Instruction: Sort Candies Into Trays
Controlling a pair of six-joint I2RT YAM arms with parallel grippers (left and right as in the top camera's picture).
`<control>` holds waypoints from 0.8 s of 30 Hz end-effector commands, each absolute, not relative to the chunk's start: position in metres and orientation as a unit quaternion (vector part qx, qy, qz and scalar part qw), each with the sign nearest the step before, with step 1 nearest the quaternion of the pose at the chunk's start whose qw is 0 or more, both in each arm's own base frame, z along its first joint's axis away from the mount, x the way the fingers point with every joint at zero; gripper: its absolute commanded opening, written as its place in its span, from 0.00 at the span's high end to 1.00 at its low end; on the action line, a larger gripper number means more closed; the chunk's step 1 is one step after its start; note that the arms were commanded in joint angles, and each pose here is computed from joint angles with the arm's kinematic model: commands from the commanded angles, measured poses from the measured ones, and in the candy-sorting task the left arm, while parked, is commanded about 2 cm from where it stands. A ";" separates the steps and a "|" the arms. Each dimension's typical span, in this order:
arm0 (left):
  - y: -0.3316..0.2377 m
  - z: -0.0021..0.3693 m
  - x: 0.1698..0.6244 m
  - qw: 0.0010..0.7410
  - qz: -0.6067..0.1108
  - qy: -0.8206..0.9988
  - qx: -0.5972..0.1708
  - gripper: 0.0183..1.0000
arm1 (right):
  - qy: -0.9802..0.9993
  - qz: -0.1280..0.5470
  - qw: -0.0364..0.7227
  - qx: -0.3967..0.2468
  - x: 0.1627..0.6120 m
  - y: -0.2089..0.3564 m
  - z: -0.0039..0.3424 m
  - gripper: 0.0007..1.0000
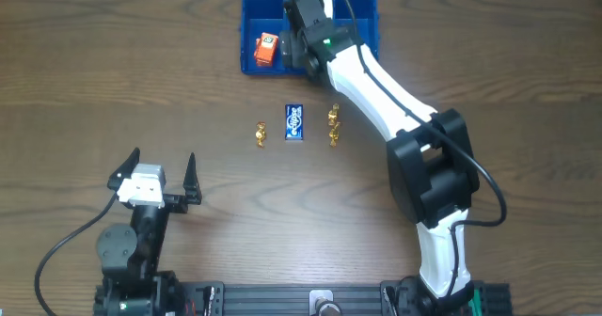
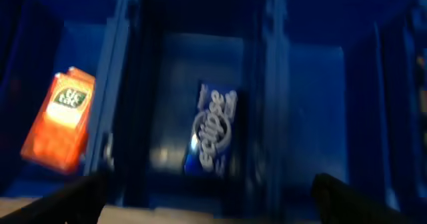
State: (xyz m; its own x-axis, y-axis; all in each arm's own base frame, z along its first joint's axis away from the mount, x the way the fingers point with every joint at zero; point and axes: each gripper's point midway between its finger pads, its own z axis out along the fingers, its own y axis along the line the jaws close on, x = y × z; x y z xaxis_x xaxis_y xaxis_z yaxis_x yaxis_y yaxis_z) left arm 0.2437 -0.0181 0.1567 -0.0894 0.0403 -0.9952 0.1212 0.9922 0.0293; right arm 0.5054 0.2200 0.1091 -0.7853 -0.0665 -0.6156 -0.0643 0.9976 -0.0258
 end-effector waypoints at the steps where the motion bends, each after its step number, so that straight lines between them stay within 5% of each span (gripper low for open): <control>1: -0.019 0.141 0.243 0.656 -0.028 0.752 0.062 0.00 | 0.930 0.026 0.366 -0.027 0.491 0.229 0.203 0.00; 6: -0.019 0.141 0.243 0.656 -0.028 0.752 0.062 0.00 | 0.949 0.028 0.308 -0.057 0.436 0.253 0.205 0.00; 17: -0.019 0.141 0.243 0.656 -0.028 0.752 0.062 0.00 | 0.989 -0.007 0.147 -0.025 0.383 0.260 0.059 0.00; 24: -0.019 0.141 0.243 0.656 -0.028 0.752 0.062 0.00 | 0.993 -0.018 0.120 -0.009 0.361 0.257 0.032 0.00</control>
State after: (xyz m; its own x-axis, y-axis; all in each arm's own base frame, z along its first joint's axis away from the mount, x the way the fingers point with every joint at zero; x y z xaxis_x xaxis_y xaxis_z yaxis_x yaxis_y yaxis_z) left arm 0.2436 -0.0181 0.1566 -0.0897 0.0403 -0.9952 0.1216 0.9921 0.0292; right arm 0.3649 0.2511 0.0311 -0.9723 -0.0494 -0.2283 -0.0369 0.9976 -0.0583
